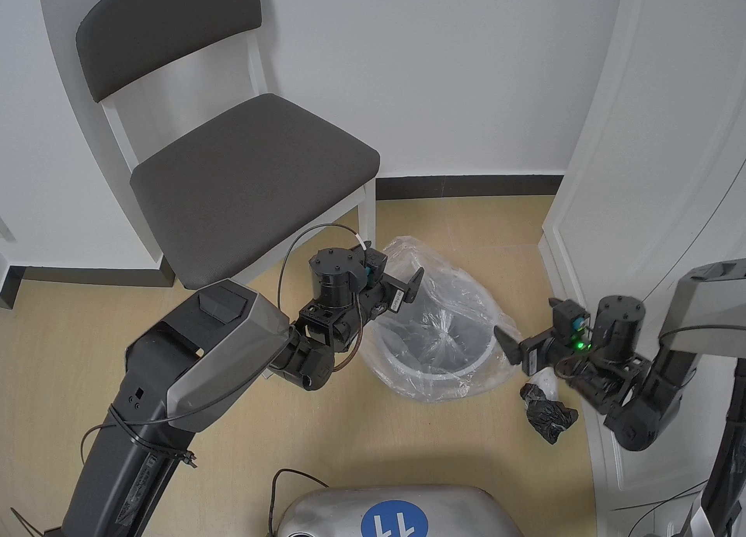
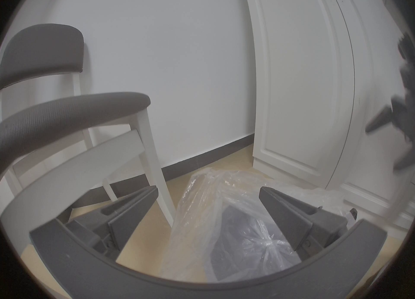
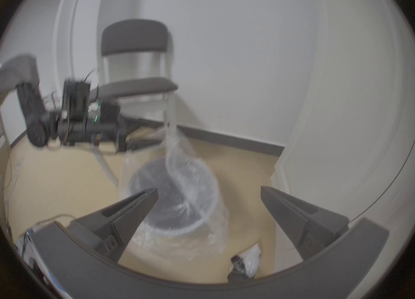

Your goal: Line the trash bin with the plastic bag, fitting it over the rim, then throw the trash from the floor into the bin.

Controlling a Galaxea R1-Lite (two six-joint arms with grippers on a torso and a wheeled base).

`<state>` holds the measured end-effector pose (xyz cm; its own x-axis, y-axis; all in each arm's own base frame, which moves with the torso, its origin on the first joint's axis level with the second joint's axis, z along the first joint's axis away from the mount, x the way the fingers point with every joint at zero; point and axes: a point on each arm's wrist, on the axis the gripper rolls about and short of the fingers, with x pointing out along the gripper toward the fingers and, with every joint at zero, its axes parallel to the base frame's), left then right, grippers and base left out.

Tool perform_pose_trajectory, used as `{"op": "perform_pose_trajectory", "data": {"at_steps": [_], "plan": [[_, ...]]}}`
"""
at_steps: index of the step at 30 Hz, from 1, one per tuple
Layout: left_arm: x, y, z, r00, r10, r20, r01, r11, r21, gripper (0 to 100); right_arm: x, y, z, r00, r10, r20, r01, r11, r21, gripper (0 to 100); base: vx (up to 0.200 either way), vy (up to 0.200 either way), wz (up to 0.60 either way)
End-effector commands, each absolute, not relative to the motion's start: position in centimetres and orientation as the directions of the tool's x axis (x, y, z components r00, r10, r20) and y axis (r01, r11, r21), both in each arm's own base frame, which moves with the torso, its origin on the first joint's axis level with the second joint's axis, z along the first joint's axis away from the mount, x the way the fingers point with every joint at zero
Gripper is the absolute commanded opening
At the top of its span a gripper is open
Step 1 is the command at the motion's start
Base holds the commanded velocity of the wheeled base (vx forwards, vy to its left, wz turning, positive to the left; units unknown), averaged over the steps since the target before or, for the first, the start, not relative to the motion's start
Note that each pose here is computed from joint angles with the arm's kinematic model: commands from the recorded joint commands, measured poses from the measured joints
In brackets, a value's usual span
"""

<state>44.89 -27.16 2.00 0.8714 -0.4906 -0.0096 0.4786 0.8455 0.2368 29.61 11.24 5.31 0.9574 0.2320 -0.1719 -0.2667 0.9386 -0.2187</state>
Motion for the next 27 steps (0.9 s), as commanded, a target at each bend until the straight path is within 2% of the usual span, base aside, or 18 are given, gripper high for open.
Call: {"op": "perform_pose_trajectory", "data": {"at_steps": [1, 8, 14, 16, 17, 18, 25, 27], "plan": [[44.5, -26.7, 4.5, 0.868, -0.495, 0.048, 0.472, 0.850, 0.233, 100, 28.4, 14.2, -0.8, 0.904, 0.272, -0.329, -0.374, 0.876, -0.304, 100, 0.000, 0.000, 0.00], [42.8, -25.9, 4.2, 0.866, -0.498, 0.040, 0.476, 0.847, 0.237, 100, 30.1, 16.1, -1.4, 0.911, 0.305, -0.277, -0.388, 0.860, -0.332, 100, 0.000, 0.000, 0.00], [39.5, -25.5, 4.9, 0.858, -0.502, 0.107, 0.468, 0.852, 0.235, 100, 33.8, 16.8, -1.5, 0.946, 0.274, -0.175, -0.325, 0.807, -0.492, 100, 0.000, 0.000, 0.00], [39.5, -25.5, 4.9, 0.858, -0.502, 0.107, 0.468, 0.852, 0.235, 100, 33.8, 16.8, -1.5, 0.946, 0.274, -0.175, -0.325, 0.807, -0.492, 100, 0.000, 0.000, 0.00], [37.9, -25.4, 5.3, 0.861, -0.498, 0.101, 0.466, 0.853, 0.235, 100, 36.1, 17.1, -1.9, 0.959, 0.258, -0.116, -0.277, 0.780, -0.561, 100, 0.000, 0.000, 0.00], [37.5, -25.3, 5.5, 0.859, -0.500, 0.108, 0.467, 0.853, 0.234, 100, 36.5, 17.3, -1.9, 0.962, 0.256, -0.099, -0.265, 0.777, -0.571, 100, 0.000, 0.000, 0.00], [35.9, -25.7, 6.9, 0.840, -0.500, 0.211, 0.458, 0.862, 0.218, 100, 38.9, 17.3, -2.6, 0.979, 0.194, -0.054, -0.190, 0.797, -0.573, 100, 0.000, 0.000, 0.00], [35.3, -25.5, 6.7, 0.855, -0.484, 0.188, 0.445, 0.870, 0.215, 100, 39.4, 17.0, -2.4, 0.983, 0.181, -0.039, -0.171, 0.803, -0.571, 100, 0.000, 0.000, 0.00]]}}
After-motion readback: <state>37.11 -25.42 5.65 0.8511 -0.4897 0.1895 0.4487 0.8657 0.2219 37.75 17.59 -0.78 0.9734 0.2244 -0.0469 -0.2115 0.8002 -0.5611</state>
